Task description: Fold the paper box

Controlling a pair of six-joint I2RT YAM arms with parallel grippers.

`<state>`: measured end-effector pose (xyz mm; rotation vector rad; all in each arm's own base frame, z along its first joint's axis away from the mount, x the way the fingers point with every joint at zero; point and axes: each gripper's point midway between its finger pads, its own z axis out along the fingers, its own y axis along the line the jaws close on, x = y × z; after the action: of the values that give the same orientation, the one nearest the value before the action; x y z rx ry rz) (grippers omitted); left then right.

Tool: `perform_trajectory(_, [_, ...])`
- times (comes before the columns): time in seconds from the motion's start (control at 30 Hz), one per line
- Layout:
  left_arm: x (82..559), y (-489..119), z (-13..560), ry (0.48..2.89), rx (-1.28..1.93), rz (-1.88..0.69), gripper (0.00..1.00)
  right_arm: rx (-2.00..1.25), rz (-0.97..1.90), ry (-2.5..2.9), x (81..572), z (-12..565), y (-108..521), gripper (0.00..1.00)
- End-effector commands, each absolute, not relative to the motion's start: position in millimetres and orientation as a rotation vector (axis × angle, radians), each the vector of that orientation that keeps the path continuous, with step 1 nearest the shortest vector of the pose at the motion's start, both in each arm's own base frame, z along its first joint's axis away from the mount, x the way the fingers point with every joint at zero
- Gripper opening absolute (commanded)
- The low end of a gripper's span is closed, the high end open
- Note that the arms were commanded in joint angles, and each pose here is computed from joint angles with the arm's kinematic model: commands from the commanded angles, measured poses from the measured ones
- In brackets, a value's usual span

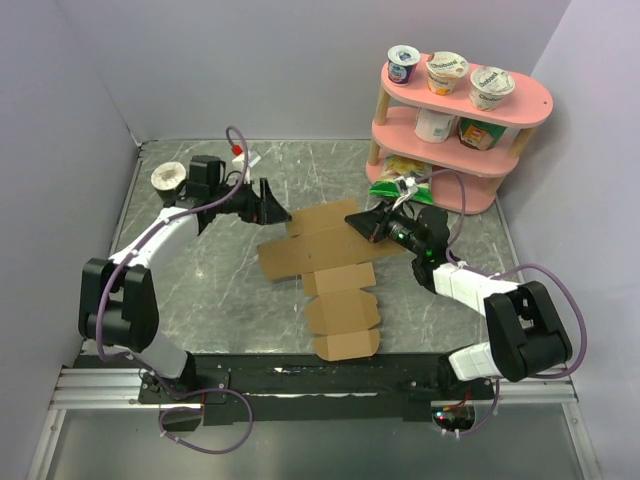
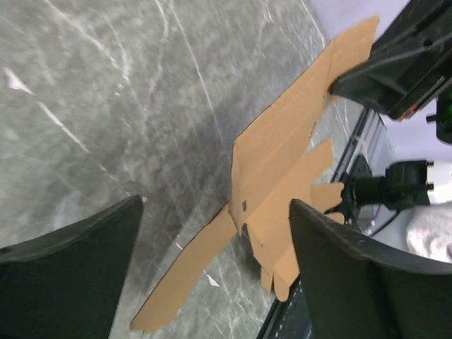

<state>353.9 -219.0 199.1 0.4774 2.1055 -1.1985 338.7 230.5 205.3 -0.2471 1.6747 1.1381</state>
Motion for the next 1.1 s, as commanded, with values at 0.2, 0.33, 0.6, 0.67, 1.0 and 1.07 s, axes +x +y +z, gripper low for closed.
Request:
perform_trajectory(0.2, [348.2, -249.9, 188.1, 2.103, 0.576, -1.291, 0.43, -0.359, 1.128, 1.563, 345.6, 229.0, 236.0, 0.00])
perform_trajectory(0.33, [351.2, -252.6, 185.3, 2.115, 0.589, -1.218, 0.16, -0.374, 1.113, 1.575, 345.7, 223.0, 237.0, 0.00])
perform_trajectory(0.6, [350.1, -248.1, 190.7, 2.058, 0.701, -0.806, 0.01, -0.449, 0.959, 1.633, 333.3, 218.6, 221.3, 0.83])
perform_trajectory(0.67, [342.9, -248.8, 195.8, 2.013, 0.752, -0.733, 0.01, -0.509, 0.838, 1.583, 330.6, 236.9, 210.1, 1.00])
perform_trajectory(1.0, [317.3, -262.0, 196.7, 1.888, 0.967, -0.631, 0.01, -0.964, 0.606, 1.554, 334.8, 243.1, 209.9, 0.99])
perform_trajectory(1.07, [313.0, -264.1, 195.8, 1.882, 0.987, -0.623, 0.01, -1.037, 0.588, 1.491, 338.1, 245.6, 215.4, 0.99])
